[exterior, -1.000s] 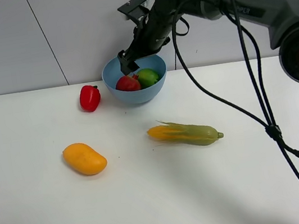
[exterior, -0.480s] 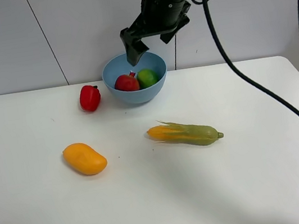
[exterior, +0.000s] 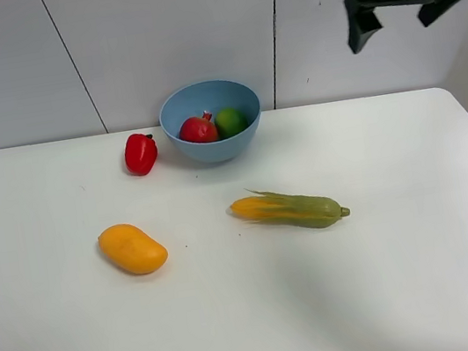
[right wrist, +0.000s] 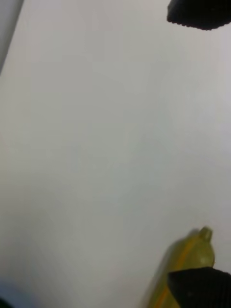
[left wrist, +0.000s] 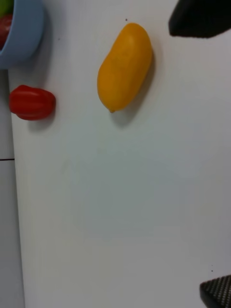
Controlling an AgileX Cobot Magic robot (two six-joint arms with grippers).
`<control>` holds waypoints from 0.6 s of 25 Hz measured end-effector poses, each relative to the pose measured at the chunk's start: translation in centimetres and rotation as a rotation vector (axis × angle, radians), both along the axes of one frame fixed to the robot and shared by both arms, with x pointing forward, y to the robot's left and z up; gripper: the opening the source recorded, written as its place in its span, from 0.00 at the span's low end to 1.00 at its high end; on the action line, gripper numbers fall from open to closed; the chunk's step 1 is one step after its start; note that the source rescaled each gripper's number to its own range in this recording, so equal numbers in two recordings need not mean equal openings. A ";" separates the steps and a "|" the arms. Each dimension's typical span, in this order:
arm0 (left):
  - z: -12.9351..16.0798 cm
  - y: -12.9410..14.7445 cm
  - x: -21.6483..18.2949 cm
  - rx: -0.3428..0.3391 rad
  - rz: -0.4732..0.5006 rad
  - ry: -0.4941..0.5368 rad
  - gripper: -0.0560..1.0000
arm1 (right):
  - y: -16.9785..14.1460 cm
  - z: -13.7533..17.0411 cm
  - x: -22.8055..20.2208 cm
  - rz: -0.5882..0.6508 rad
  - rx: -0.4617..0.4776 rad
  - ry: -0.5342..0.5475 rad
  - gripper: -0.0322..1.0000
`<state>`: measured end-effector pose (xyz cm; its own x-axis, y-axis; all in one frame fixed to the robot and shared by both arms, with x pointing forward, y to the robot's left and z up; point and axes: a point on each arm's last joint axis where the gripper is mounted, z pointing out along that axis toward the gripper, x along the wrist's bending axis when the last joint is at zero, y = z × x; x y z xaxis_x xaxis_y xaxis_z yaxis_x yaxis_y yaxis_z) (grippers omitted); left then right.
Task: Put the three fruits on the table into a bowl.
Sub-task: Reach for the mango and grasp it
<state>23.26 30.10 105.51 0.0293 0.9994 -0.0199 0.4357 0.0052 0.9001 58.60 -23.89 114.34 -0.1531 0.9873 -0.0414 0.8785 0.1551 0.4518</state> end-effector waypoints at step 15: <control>0.0 0.0 0.0 0.000 0.000 0.000 1.00 | -6.9 1.9 -19.4 -0.217 0.011 -0.161 1.00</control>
<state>23.26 30.10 105.51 0.0293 0.9994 -0.0199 0.4357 0.0052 0.9001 39.15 -30.83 116.22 0.0701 0.9968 -0.0376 0.8075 -0.0346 0.5889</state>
